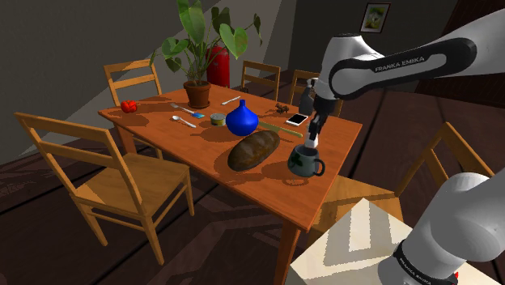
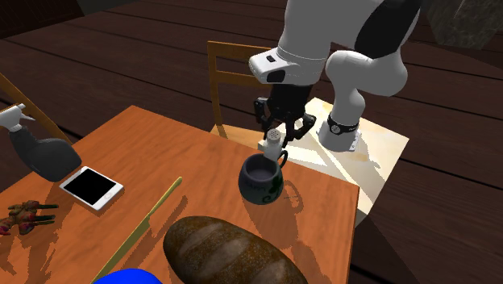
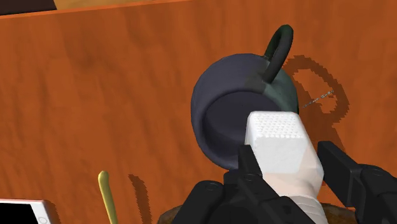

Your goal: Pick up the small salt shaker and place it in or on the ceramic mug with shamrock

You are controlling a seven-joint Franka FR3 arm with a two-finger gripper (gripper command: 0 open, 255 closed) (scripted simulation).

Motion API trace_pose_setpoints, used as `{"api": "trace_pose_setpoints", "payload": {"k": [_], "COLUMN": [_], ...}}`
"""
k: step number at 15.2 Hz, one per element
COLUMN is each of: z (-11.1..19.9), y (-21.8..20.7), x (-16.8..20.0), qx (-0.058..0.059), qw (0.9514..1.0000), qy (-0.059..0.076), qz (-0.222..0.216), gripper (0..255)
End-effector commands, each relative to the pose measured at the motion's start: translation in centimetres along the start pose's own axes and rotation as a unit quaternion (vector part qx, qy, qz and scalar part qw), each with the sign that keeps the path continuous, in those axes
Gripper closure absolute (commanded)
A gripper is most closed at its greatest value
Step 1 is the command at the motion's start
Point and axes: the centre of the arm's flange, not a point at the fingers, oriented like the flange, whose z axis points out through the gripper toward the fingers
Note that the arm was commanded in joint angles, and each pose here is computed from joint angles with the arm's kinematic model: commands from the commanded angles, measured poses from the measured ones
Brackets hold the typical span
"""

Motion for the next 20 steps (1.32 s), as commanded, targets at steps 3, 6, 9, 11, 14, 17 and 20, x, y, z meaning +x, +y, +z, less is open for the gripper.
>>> {"api": "trace_pose_setpoints", "payload": {"k": [3, 6, 9, 11, 14, 17, 20], "z": [2.0, 3.5, 3.5, 3.5, 3.5, 3.5, 2.2], "y": [-0.2, -0.4, -0.4, -0.4, -0.4, -0.4, -0.4], "x": [-0.2, -0.3, -0.3, -0.3, -0.3, -0.3, -0.3], "qx": [0.000, 0.000, 0.000, 0.000, 0.000, 0.000, 0.000], "qw": [1.0000, 1.0000, 1.0000, 1.0000, 1.0000, 1.0000, 1.0000], "qy": [0.000, 0.000, 0.000, 0.000, 0.000, 0.000, 0.000], "qz": [0.000, 0.000, 0.000, 0.000, 0.000, 0.000, 0.000], "gripper": [255, 255, 255, 255, 0, 0, 0]}}
